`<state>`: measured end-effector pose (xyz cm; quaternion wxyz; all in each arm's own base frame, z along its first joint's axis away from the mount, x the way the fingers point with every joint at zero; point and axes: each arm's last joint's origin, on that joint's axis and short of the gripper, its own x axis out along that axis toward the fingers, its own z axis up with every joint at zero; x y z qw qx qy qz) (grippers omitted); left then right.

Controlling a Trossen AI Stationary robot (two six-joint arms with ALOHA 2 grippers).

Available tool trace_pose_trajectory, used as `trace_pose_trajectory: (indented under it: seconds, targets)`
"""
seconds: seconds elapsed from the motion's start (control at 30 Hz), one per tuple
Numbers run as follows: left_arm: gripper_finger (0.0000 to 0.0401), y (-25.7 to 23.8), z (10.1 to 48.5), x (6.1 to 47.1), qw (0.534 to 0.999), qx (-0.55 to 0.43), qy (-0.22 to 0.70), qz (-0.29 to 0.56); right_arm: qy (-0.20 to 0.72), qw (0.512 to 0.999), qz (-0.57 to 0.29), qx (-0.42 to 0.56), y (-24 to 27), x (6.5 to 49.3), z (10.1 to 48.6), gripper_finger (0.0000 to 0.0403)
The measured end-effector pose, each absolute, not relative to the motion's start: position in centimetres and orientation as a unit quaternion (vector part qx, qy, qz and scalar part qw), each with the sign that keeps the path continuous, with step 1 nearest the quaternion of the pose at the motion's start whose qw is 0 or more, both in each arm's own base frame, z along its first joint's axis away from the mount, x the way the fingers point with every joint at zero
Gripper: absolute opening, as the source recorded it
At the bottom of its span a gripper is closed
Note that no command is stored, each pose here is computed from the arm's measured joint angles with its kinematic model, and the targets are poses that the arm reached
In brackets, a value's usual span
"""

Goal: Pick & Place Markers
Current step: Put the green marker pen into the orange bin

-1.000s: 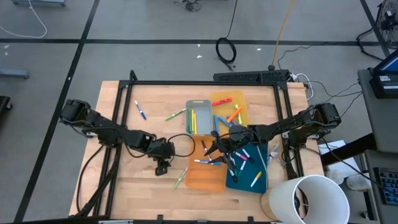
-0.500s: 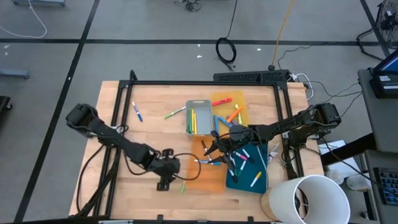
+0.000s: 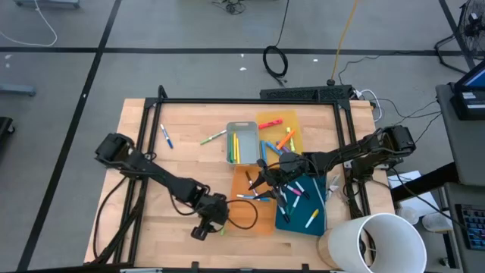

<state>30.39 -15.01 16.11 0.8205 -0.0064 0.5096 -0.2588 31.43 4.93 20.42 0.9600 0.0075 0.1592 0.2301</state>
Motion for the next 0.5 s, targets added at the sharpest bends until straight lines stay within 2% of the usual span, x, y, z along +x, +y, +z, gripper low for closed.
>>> trace_pose_trajectory:
  seconds: [0.1,0.3,0.5]
  targets:
    - [0.0174,-14.9,15.4,31.1,0.812,-0.015,0.500,-0.299,0.159,0.960,0.230,0.007,4.9,31.4,20.4,0.0158]
    - [0.0126,-14.3,14.9,32.0,0.809,-0.020,0.468,-0.356,0.161,0.960,0.230,0.007,4.9,31.4,20.4,0.0158]
    - [0.0099,-13.3,14.7,32.2,0.807,0.034,0.455,-0.375,0.163,0.959,0.230,0.008,4.9,31.4,20.3,0.0156]
